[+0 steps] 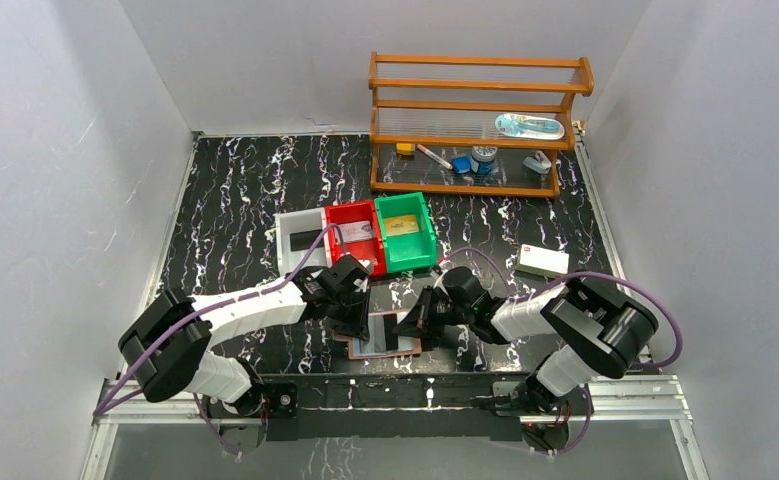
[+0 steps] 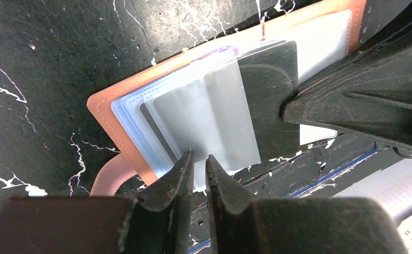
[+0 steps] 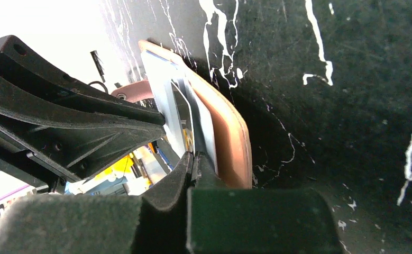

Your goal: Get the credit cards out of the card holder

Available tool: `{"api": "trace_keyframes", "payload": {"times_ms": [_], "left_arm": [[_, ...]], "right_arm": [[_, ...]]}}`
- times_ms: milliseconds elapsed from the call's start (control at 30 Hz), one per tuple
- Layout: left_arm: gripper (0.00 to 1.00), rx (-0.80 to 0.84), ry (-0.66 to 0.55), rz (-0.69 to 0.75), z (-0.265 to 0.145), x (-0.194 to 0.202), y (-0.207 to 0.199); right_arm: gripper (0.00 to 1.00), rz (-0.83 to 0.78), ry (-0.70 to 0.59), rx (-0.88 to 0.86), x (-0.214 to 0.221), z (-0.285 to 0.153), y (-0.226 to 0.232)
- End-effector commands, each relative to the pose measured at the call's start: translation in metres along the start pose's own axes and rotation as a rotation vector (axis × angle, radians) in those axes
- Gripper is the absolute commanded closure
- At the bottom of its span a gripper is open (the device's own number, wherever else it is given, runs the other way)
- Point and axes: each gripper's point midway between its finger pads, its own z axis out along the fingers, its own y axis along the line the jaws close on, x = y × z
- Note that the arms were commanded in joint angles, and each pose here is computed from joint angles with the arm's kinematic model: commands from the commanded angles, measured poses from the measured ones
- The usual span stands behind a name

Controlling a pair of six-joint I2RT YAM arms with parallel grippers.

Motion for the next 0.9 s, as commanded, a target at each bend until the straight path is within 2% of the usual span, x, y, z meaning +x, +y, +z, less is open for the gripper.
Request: {"api": "trace_keyframes", "payload": {"times_ms": [0, 67, 267, 500, 533, 700, 767, 867], "left_arm": [[0.85, -0.061, 0.063, 0.034, 0.002, 0.02, 0.02], [0.85, -0.02, 0.088, 0.059, 0.003, 0.022, 0.013], [0.87, -0.054, 0.115, 0.058, 0.007, 0.025, 0.019], [0.87, -0.059, 0.126, 0.052, 0.008, 0.028, 0.021], [0.88, -0.059, 0.127, 0.051, 0.008, 0.028, 0.021], [0.88, -0.072, 0.114, 0.049, 0.006, 0.025, 0.022], [0.87, -0.078, 0.092, 0.043, 0.003, 0.022, 0.022], [0.8, -0.069, 0.053, 0.029, -0.001, 0.016, 0.019]], "right_arm": [[0.93, -0.007, -0.003, 0.037, 0.002, -0.003, -0.013], [0.85, 0.001, -0.004, 0.027, 0.0, -0.001, -0.011], [0.74, 0.038, -0.005, -0.012, -0.004, 0.009, -0.005], [0.72, 0.048, -0.015, -0.01, -0.005, 0.013, -0.011], [0.73, 0.045, -0.015, -0.009, -0.005, 0.013, -0.012], [0.99, 0.031, -0.032, 0.018, -0.007, 0.009, -0.015], [1.0, 0.02, -0.057, 0.058, -0.01, 0.005, -0.02], [1.0, -0.014, -0.089, 0.081, -0.014, -0.004, -0.018]]}}
